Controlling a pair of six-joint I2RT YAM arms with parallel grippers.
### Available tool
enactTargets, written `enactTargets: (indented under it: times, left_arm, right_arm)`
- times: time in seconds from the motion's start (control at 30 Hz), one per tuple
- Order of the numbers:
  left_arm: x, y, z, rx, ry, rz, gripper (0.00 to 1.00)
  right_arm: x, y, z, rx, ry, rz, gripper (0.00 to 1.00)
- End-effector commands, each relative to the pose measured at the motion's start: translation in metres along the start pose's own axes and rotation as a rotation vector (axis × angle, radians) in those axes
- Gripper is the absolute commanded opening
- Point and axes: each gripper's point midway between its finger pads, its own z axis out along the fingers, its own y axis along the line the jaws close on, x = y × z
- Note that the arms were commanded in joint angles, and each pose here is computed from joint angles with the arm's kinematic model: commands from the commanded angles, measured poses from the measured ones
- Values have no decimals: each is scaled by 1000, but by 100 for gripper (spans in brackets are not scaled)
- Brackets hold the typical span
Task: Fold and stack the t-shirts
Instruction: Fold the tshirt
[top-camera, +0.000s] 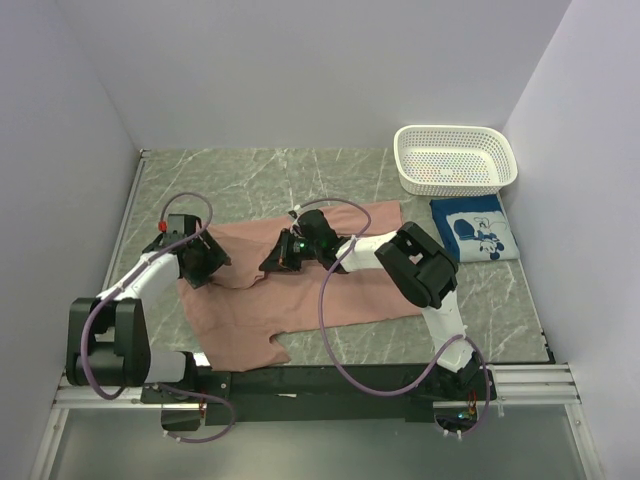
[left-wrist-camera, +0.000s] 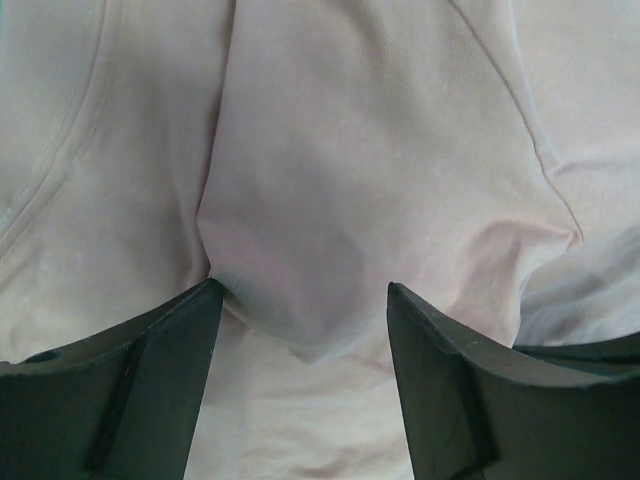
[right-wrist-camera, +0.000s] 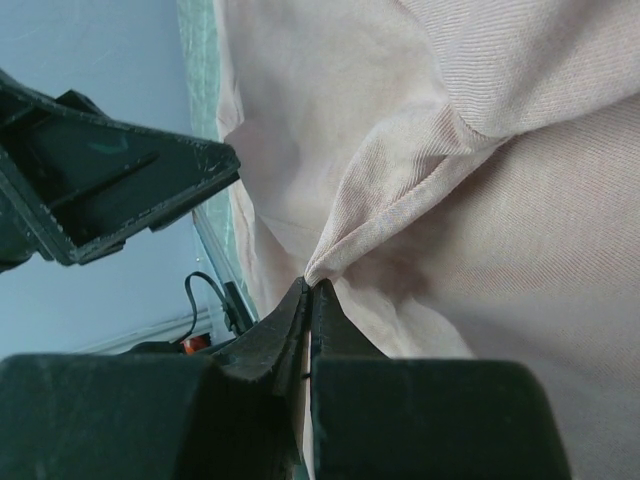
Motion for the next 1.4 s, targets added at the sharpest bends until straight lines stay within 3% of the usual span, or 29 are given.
enactTargets:
  times: [0.0,0.47,0.63,0.77,0.87,1.03,1.37]
  left_arm:
    - [-21,-21,-2,42,-52,10,72]
    - [-22,-83,14,82,23,101,73]
    - [-22,-81,16,49,29,107,79]
    - [-24,-76,-7,61,-26,68,83]
    - [-35,-56,-26,15,-151,28,78]
    - [-31,-25,-48,-16,-250,-57,67]
    - [-6,-4,-21,-60,-180,-53,60]
  right_arm:
    - [-17,30,-3,-78,-38,-40,0]
    - [-16,8,2,-53,-46,-24,0]
    - [-15,2,3,-46,-41,-20,0]
    - [-13,0,3,-44,-36,-24,0]
    - [-12,0,1,-48,-34,-28,0]
    - [-10,1,1,-65,-29,-30,0]
    - [-7,1,1,-81,-20,-24,0]
